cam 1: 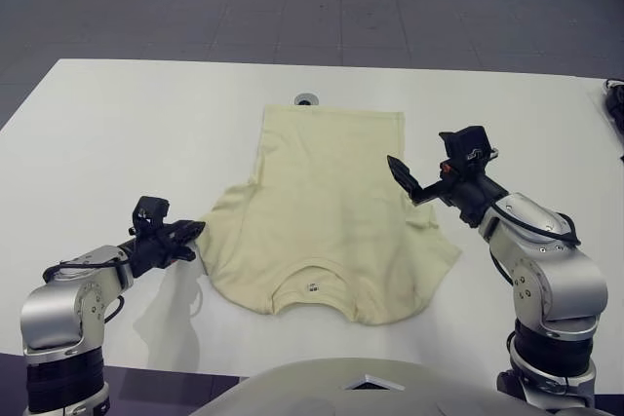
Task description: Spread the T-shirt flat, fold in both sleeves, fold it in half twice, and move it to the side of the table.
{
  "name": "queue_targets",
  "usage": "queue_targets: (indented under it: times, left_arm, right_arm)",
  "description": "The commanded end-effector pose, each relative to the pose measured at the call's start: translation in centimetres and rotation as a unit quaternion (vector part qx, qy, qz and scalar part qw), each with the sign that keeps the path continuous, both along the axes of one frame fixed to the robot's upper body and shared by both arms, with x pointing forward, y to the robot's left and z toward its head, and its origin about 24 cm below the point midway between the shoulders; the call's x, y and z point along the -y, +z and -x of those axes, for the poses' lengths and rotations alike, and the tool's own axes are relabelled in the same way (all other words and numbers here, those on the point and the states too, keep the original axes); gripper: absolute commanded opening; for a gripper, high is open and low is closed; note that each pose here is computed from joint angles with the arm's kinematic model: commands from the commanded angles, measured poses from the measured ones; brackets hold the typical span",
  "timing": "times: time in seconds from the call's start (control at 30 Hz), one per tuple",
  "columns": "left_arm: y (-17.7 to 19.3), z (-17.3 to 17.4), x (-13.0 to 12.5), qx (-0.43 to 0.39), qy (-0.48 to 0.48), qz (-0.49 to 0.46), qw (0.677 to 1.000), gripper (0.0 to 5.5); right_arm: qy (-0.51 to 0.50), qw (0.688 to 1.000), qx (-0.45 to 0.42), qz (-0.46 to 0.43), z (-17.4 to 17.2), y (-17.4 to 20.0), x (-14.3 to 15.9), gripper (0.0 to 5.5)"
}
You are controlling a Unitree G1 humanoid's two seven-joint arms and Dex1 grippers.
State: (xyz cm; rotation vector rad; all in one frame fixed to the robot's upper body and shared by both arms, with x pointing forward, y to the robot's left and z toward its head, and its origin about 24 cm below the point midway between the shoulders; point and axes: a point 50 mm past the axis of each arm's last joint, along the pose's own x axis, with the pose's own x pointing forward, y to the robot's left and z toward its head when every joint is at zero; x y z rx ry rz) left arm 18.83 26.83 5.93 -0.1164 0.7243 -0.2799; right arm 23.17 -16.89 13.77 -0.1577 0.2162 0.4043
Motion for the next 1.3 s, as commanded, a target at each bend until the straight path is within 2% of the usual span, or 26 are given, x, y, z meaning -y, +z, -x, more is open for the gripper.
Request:
queue_targets:
  times: [0.03, 0.2, 0.3, 0.43, 0.63, 0.73, 0.9, 1.07, 1.2, 1.3]
  left_arm:
    - [-1.6, 0.7, -0.3, -0.044, 0.025, 0.004, 0.999, 0.02]
    - [-0.2, -0.3, -2.7, -0.018, 0.063, -0.022, 0.998, 0.02]
    - [2.6, -1.5, -2.5, 0.035, 0.040, -0.026, 0.998, 0.02]
    - [5.8, -1.9, -0.4, 0.074, -0.024, -0.049, 0.996, 0.02]
    - [8.8, -1.3, 4.5, 0.089, -0.192, -0.059, 0.975, 0.02]
    - [8.5, -1.1, 6.8, 0.079, -0.251, -0.048, 0.964, 0.02]
    - [6.2, -1.4, 8.4, 0.054, -0.254, -0.075, 0.963, 0.02]
    - [5.0, -2.0, 9.6, 0.061, -0.219, -0.077, 0.971, 0.84]
    - [7.5, -2.5, 10.2, 0.128, -0.162, 0.051, 0.977, 1.60]
    - [9.2, -2.5, 9.5, 0.171, -0.111, 0.112, 0.972, 2.05]
  right_arm:
    - [0.000, 1.000, 0.005, 0.006, -0.2, 0.2, 0.0, 5.40]
    - [-0.027, 0.999, 0.014, 0.012, -0.6, 0.4, 0.9, 5.40]
    - [-0.038, 0.999, 0.015, 0.013, -0.6, 0.4, 1.2, 5.40]
    - [-0.043, 0.999, 0.013, 0.011, -0.4, 0.3, 1.2, 5.40]
    - [-0.043, 0.999, 0.013, 0.002, -0.4, 0.1, 0.6, 5.40]
    - [-0.037, 0.999, 0.015, -0.002, -0.6, 0.2, 0.1, 5.40]
    - [-0.027, 0.999, 0.028, 0.006, -1.2, 0.7, -0.5, 5.40]
    - [-0.014, 1.000, 0.015, 0.008, -0.8, 0.6, -0.1, 5.40]
    - [-0.017, 0.998, -0.058, 0.017, 1.5, -0.7, 2.2, 5.40]
    - [-0.026, 0.990, -0.141, -0.005, 3.6, -1.8, 4.0, 5.40]
